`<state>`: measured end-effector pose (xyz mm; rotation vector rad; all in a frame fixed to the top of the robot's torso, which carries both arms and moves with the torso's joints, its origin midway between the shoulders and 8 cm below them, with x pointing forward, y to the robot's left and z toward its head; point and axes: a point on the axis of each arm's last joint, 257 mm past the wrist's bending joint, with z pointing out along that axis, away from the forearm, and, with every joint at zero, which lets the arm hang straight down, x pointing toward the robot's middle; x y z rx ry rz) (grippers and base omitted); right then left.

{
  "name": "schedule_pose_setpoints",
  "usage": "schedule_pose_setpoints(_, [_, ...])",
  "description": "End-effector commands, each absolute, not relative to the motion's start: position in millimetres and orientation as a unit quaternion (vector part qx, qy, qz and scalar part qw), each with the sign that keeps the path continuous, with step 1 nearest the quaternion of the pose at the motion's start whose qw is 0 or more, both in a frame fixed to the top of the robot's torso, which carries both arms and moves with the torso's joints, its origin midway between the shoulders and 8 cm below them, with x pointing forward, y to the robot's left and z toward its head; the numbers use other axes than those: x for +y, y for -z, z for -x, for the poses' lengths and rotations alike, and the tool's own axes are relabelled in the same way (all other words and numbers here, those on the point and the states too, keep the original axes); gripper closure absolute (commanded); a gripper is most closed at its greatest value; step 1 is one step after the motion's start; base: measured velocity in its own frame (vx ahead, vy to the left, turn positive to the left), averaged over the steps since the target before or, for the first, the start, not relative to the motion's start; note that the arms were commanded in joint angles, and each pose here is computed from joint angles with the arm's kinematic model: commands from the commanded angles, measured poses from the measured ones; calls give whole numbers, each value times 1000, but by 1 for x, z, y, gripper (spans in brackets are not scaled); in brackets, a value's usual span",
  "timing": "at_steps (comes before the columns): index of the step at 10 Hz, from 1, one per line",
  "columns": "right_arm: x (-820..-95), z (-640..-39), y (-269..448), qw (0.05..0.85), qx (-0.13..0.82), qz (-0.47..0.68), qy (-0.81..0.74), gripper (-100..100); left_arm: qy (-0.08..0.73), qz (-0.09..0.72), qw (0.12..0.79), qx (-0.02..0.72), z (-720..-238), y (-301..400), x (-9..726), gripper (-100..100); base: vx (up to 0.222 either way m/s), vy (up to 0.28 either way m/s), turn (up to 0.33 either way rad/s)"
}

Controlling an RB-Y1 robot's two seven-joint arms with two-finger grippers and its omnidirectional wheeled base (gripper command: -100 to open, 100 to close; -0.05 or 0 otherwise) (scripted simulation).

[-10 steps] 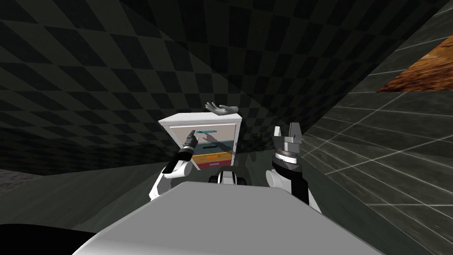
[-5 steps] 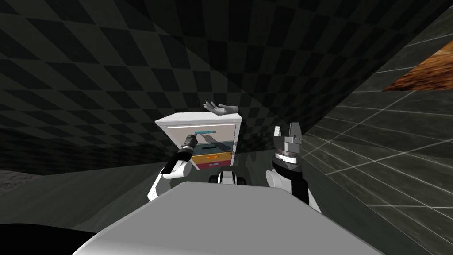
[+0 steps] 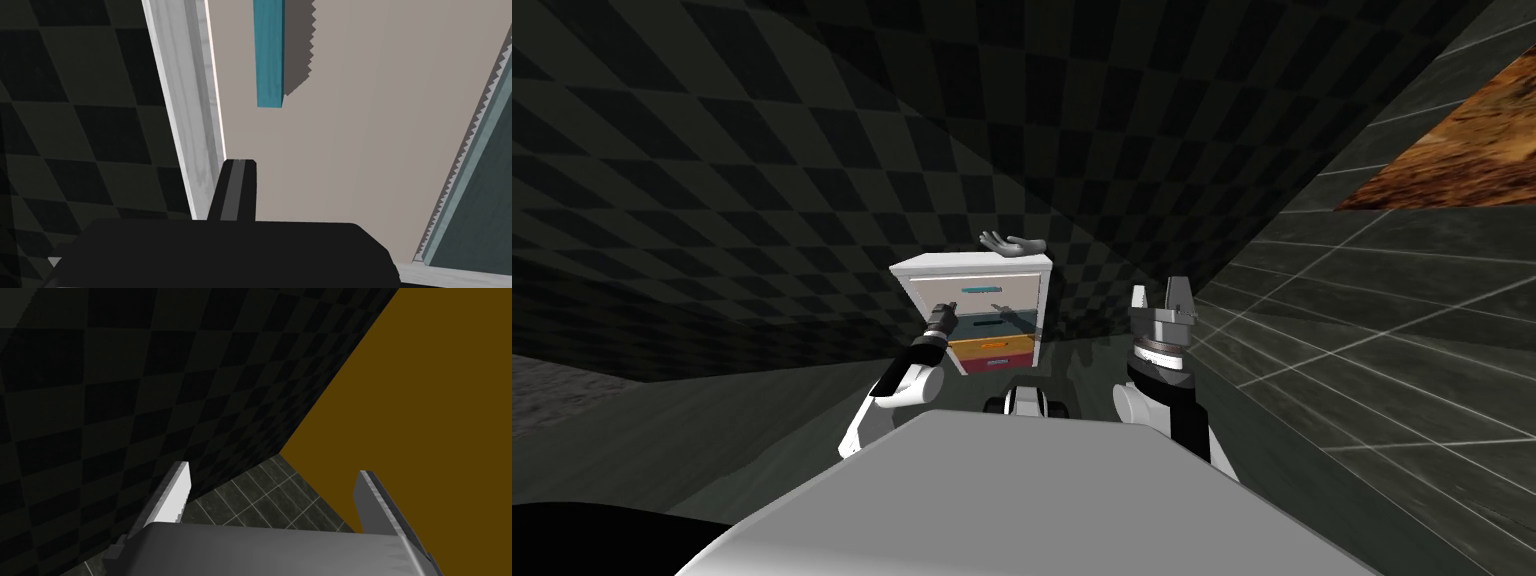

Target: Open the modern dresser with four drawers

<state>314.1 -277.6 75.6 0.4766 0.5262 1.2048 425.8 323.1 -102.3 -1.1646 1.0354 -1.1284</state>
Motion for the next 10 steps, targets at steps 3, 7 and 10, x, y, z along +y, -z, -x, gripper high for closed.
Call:
schedule_pose_setpoints(3, [-278, -314, -76, 765, 242, -219, -554, 0, 475, 494, 570, 453, -426, 101, 326, -100, 152, 11, -3])
schedule_pose_setpoints(7, [-278, -314, -76, 765, 242, -219, -554, 0, 477, 510, 561, 444, -426, 106, 327, -100, 130, 8, -2])
schedule_pose_setpoints(10, [-278, -314, -76, 765, 242, -219, -554, 0, 477, 511, 561, 443, -424, 102, 327, 100, 69, 14, -4])
